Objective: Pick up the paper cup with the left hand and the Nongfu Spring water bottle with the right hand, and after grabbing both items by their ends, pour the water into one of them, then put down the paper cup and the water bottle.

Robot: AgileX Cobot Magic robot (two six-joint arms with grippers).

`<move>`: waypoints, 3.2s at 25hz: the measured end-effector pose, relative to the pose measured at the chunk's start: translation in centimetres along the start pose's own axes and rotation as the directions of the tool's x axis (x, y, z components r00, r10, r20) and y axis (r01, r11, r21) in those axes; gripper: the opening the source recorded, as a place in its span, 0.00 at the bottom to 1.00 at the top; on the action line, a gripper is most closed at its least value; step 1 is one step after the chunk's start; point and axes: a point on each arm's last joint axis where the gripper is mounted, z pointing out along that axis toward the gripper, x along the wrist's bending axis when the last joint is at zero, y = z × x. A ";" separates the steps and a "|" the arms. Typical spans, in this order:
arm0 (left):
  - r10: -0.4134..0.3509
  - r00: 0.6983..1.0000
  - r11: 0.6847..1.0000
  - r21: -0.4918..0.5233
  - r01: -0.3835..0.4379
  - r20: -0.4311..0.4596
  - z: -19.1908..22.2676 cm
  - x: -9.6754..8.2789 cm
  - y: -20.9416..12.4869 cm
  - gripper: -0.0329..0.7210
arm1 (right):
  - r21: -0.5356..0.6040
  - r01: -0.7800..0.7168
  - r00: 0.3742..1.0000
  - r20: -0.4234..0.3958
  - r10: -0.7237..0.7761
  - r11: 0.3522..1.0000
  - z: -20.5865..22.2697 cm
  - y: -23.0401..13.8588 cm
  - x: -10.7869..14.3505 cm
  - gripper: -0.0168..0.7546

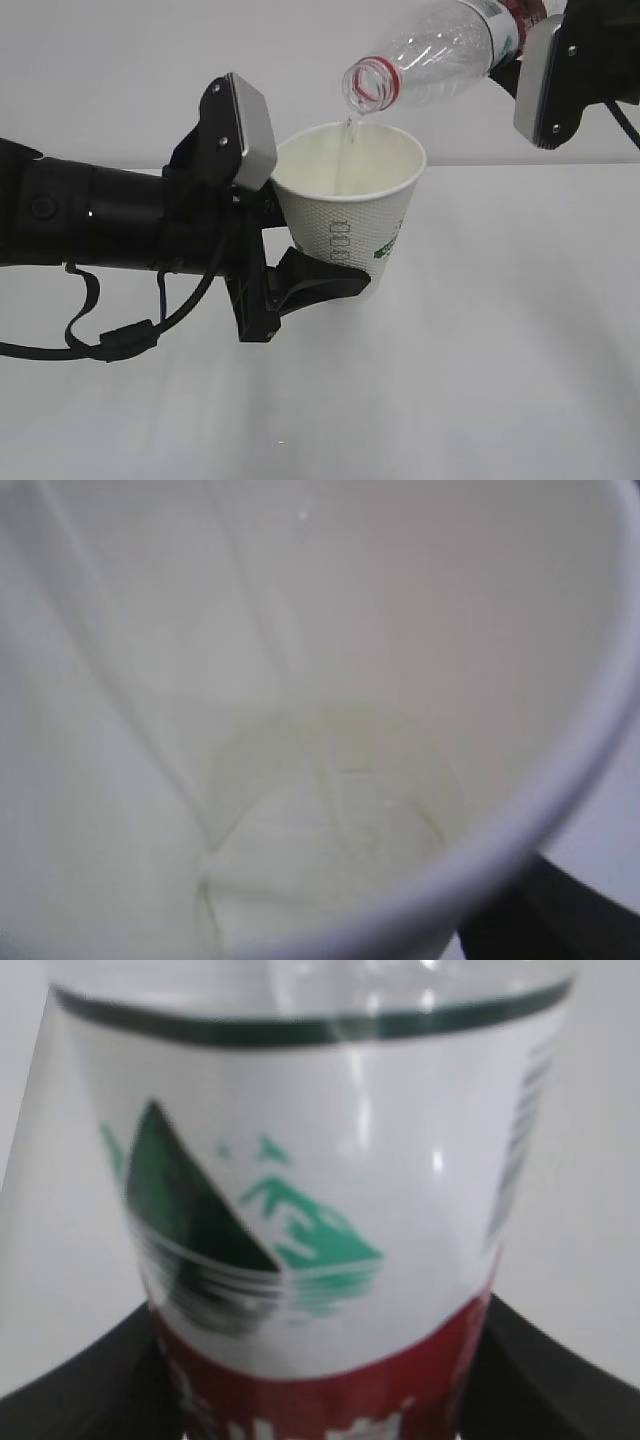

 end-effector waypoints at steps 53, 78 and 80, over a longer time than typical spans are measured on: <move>0.001 1.000 1.000 0.000 -0.001 0.000 0.0 0.0 0.0 0.71 | -0.002 0.020 1.000 0.002 -0.020 1.000 0.0 0.0 0.0 0.69; 0.004 1.000 1.000 0.002 -0.004 0.002 0.0 0.0 0.0 0.71 | -0.001 0.023 1.000 0.002 -0.023 1.000 0.0 0.0 0.0 0.69; 0.004 1.000 1.000 0.002 -0.004 0.002 0.0 0.0 0.0 0.71 | -0.001 0.023 1.000 0.002 -0.023 1.000 0.0 0.0 0.0 0.69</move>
